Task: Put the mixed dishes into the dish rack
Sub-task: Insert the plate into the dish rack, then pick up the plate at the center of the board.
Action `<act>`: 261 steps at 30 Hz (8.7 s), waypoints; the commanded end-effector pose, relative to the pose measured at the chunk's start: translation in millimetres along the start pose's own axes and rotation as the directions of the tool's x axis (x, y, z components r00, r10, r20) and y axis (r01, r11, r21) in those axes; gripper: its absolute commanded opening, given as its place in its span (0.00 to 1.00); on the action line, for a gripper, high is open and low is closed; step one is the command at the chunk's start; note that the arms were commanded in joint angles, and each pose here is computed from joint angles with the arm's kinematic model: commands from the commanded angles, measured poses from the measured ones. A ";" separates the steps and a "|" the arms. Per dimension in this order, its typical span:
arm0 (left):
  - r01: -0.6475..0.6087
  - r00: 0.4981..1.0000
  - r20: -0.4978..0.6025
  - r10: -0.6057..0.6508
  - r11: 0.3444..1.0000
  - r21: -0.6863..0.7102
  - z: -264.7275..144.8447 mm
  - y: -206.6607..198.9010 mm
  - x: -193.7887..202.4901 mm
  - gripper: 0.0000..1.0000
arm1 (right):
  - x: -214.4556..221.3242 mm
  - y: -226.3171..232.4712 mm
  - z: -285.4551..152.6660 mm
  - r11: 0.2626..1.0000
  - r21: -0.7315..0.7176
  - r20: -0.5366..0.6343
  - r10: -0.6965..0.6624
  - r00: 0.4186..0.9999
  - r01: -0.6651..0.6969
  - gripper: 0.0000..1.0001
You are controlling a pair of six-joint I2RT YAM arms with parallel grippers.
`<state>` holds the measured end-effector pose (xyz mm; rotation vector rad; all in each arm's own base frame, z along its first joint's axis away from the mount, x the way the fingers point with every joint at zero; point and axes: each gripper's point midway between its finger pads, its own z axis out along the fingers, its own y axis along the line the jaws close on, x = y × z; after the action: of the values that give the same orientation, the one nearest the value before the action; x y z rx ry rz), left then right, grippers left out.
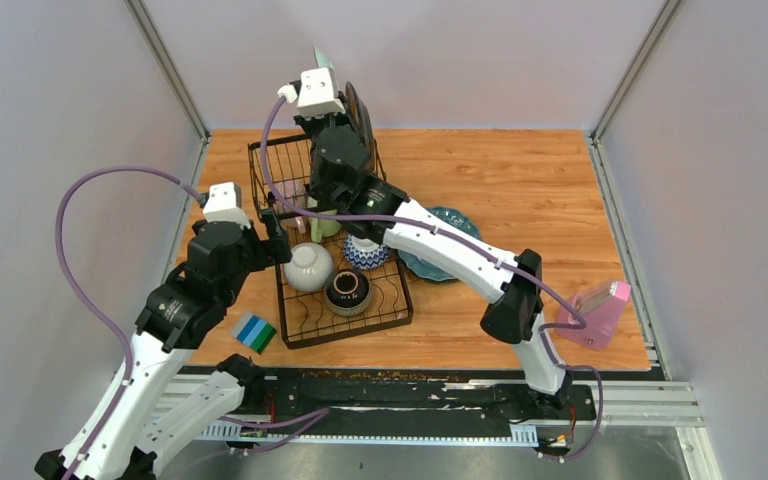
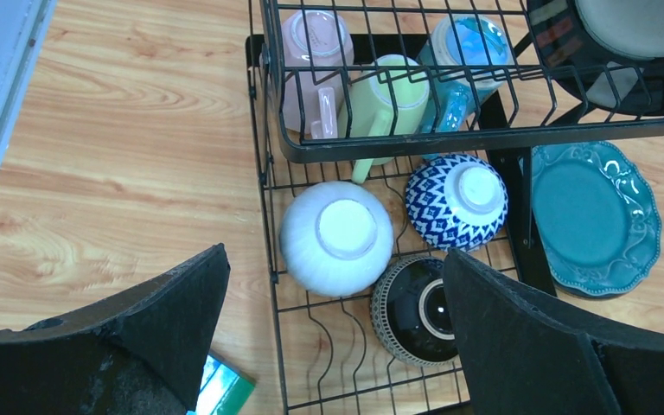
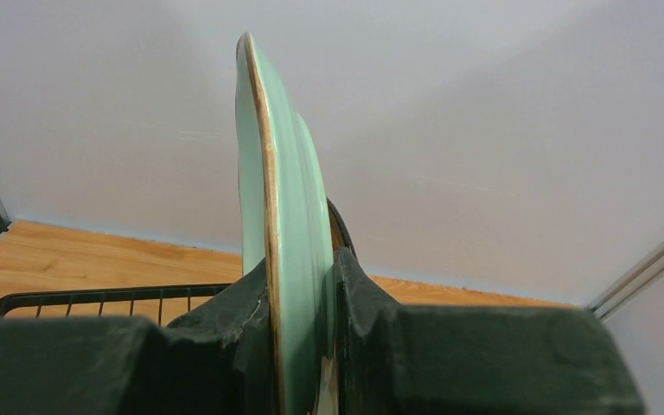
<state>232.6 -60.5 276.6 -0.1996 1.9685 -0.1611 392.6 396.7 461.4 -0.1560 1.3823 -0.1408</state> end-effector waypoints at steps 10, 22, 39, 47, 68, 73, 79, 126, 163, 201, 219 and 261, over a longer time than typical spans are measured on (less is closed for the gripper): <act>0.029 0.999 0.024 -0.030 0.999 0.033 -0.3 -6.6 -6.5 1.00 | -6.7 6.1 9.2 0.989 0.016 0.023 0.150 0.988 -0.150 0.01; 0.026 1.000 0.014 -0.027 0.999 0.044 2.2 -10.3 -5.6 1.00 | 18.2 15.0 17.6 0.990 0.003 -0.028 0.144 0.989 -0.144 0.01; 0.032 0.999 0.019 -0.033 0.999 0.036 0.1 -7.4 -5.5 1.00 | 57.5 35.8 21.1 0.994 -0.024 -0.102 0.100 0.990 -0.103 0.03; 0.073 0.986 0.153 -0.059 0.993 -0.089 -29.2 27.9 -35.6 1.00 | 59.8 32.1 22.5 0.993 -0.006 -0.112 0.113 0.987 -0.115 0.04; 0.084 0.983 0.169 -0.068 0.992 -0.090 -34.5 32.0 -36.5 1.00 | 62.2 26.4 16.8 0.992 0.005 -0.131 0.128 0.983 -0.129 0.20; 0.081 0.984 0.164 -0.066 0.993 -0.087 -32.7 30.9 -34.9 1.00 | 61.0 26.1 14.0 0.991 -0.002 -0.134 0.130 0.982 -0.131 0.28; 0.077 0.985 0.158 -0.063 0.994 -0.081 -30.4 28.2 -34.6 1.00 | 54.8 23.6 11.5 0.988 -0.010 -0.130 0.149 0.980 -0.152 0.34; 0.064 0.990 0.128 -0.064 0.998 -0.001 -28.2 11.0 -33.8 1.00 | 26.9 15.5 -2.7 0.966 -0.123 -0.143 0.210 0.967 -0.228 0.33; -0.395 0.919 0.290 0.269 0.606 0.690 -117.3 -245.5 -62.0 1.00 | 38.7 -198.4 -108.3 0.757 -0.162 -0.200 0.603 0.773 -0.633 0.51; -0.273 0.776 -0.302 0.554 0.727 0.630 141.7 -339.3 136.6 1.00 | 351.3 -198.9 -183.7 0.479 0.349 -0.721 0.687 0.096 -0.806 0.40; -0.447 0.726 -0.360 0.586 0.800 0.400 222.3 -299.1 173.4 1.00 | 373.1 -175.3 -181.3 0.448 0.366 -0.797 0.604 -0.026 -0.816 0.38; -0.310 0.693 -0.468 0.548 0.813 0.493 252.0 -291.2 212.3 0.96 | 397.4 -181.2 -153.5 0.475 0.392 -0.751 0.660 0.024 -0.788 0.41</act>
<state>412.2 -382.2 51.8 0.6489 2.4664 -0.1851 292.5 143.8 76.0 0.6799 2.3950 0.9757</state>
